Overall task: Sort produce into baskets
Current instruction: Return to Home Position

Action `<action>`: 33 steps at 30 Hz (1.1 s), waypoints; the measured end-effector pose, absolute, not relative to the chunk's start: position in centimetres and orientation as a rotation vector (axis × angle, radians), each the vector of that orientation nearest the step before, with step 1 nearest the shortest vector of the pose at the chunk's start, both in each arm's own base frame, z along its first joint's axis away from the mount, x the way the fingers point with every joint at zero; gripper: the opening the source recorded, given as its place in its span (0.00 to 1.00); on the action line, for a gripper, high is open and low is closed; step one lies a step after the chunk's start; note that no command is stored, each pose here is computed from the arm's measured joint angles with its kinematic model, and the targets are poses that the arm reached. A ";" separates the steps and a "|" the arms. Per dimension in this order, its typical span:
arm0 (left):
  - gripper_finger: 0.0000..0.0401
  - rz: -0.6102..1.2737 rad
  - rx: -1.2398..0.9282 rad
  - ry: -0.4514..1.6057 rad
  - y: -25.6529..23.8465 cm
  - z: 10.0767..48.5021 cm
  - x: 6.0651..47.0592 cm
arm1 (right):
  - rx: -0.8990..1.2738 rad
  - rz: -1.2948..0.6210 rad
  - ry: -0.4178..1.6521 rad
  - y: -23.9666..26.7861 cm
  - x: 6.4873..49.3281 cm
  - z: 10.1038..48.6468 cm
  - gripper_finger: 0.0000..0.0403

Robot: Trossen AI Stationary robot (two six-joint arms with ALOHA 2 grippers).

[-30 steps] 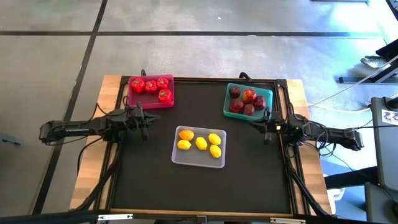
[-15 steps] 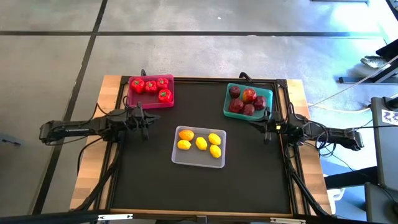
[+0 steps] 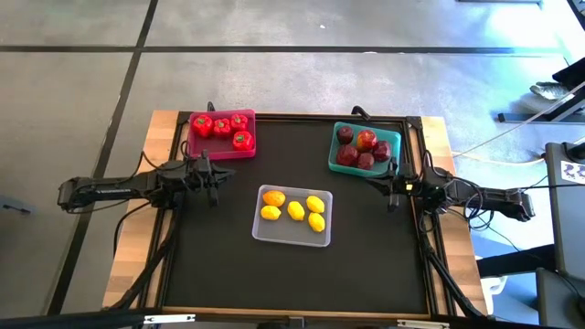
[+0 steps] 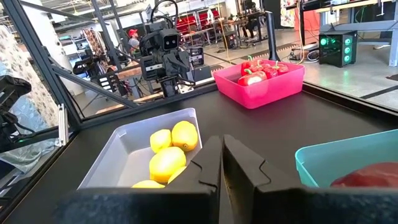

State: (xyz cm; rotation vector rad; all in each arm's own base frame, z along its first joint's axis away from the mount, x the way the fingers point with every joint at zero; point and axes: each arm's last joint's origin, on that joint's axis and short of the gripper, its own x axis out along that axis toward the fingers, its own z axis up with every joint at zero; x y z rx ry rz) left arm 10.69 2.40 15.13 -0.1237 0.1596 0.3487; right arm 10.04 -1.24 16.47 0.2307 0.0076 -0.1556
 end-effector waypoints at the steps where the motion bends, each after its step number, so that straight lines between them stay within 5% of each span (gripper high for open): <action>1: 0.01 0.349 -0.124 0.160 2.4 15.1 10.7 | 0.231 -0.156 0.008 -1.2 10.0 16.5 0.05; 33: 0.01 0.349 -0.124 0.160 2.4 15.1 10.7 | 0.231 -0.077 0.025 -0.6 10.1 16.4 0.05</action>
